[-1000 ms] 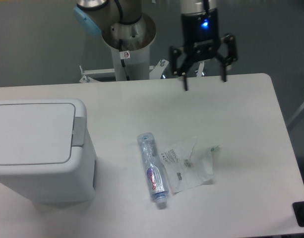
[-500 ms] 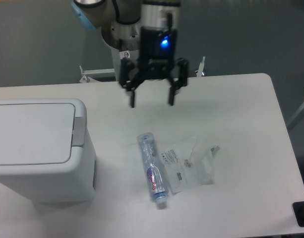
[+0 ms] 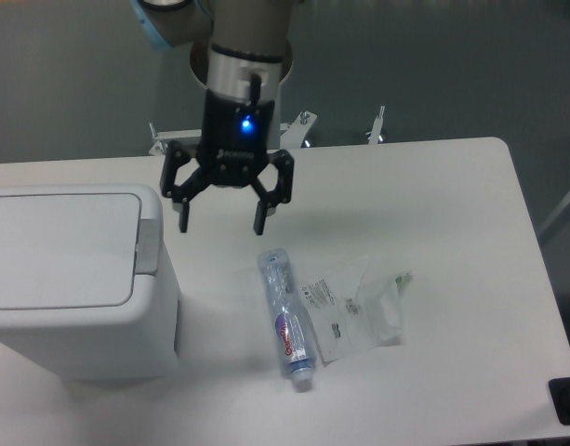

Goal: Open the trash can
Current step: 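Move the open gripper across the table toward the trash can lid, then lower the gripper onto the lid edge and push it open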

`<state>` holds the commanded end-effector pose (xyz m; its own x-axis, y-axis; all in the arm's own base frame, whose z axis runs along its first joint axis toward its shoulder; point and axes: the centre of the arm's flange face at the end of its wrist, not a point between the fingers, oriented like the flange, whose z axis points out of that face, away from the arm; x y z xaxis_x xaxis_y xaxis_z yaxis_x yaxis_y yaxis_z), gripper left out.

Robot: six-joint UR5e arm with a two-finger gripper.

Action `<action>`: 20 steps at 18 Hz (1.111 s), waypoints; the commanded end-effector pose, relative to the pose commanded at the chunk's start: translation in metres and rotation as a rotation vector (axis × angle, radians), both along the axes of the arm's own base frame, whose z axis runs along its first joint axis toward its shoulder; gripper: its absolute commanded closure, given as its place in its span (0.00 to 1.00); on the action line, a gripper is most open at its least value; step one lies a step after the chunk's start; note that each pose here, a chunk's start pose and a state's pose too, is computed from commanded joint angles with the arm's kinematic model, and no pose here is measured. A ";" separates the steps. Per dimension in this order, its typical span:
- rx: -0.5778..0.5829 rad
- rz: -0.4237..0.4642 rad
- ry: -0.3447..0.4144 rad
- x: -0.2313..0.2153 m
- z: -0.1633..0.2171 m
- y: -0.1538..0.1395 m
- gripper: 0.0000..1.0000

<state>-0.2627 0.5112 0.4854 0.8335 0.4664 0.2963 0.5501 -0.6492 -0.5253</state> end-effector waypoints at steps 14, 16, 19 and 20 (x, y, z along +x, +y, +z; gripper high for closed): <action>-0.023 -0.031 -0.019 0.010 -0.018 0.016 0.00; -0.024 -0.033 -0.020 0.011 -0.019 0.016 0.00; -0.025 -0.032 -0.019 0.011 -0.019 0.017 0.00; -0.024 -0.034 -0.019 0.011 -0.019 0.017 0.00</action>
<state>-0.2519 0.5279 0.4664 0.8431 0.4453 0.3014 0.5374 -0.6800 -0.4988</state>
